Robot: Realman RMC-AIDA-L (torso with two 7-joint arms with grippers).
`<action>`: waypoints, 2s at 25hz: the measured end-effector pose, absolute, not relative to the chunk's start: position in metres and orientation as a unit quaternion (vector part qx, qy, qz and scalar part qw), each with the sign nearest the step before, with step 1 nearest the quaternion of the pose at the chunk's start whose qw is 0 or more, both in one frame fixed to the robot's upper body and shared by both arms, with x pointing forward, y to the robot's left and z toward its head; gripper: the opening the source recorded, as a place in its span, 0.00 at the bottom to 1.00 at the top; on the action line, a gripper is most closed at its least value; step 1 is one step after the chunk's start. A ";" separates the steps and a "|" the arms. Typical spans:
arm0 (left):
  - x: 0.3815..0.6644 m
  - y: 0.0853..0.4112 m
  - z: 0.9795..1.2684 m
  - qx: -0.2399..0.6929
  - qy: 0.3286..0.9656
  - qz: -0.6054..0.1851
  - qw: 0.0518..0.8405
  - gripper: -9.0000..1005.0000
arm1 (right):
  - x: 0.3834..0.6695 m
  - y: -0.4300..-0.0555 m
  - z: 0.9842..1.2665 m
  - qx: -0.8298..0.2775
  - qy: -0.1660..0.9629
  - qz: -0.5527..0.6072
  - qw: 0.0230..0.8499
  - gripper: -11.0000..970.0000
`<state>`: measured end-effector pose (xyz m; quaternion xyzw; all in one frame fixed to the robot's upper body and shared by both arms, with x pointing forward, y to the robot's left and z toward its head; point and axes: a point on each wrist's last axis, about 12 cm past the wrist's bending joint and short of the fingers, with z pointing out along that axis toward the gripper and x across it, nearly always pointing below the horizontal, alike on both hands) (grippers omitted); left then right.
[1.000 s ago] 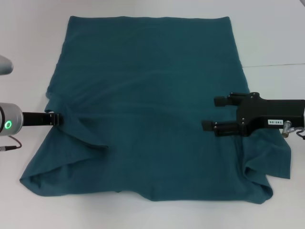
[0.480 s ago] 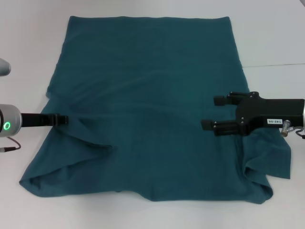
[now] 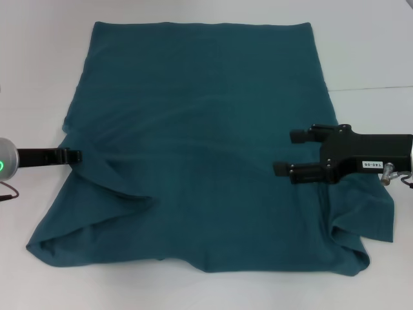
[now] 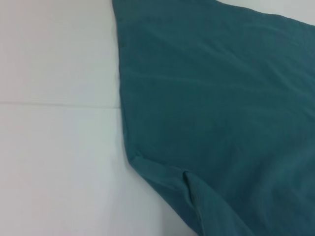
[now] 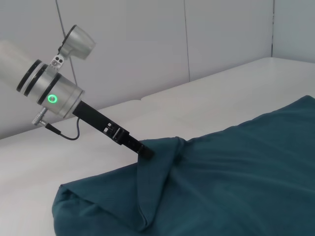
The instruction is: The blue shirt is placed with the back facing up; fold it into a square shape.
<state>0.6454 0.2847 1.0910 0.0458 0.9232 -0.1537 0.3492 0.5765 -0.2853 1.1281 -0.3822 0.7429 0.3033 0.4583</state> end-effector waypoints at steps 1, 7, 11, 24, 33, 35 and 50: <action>0.645 0.286 1.091 0.044 0.923 -0.154 0.350 0.44 | 0.576 -0.285 1.128 -0.382 0.743 0.303 0.458 0.96; 0.644 0.286 1.092 0.043 0.923 -0.159 0.348 0.44 | 0.577 -0.284 1.129 -0.382 0.741 0.305 0.460 0.96; 0.645 0.288 1.095 0.039 0.921 -0.159 0.352 0.44 | 0.577 -0.284 1.130 -0.382 0.740 0.306 0.461 0.96; 0.644 0.286 1.099 0.043 0.920 -0.162 0.354 0.41 | 0.579 -0.285 1.130 -0.380 0.742 0.300 0.464 0.96; 0.642 0.283 1.103 0.054 0.918 -0.169 0.353 0.37 | 0.579 -0.285 1.130 -0.379 0.742 0.299 0.465 0.96; 0.642 0.283 1.103 0.055 0.918 -0.169 0.354 0.37 | 0.579 -0.285 1.130 -0.379 0.742 0.300 0.465 0.96; 0.644 0.274 1.104 0.066 0.917 -0.173 0.353 0.01 | 0.577 -0.284 1.127 -0.377 0.743 0.305 0.462 0.96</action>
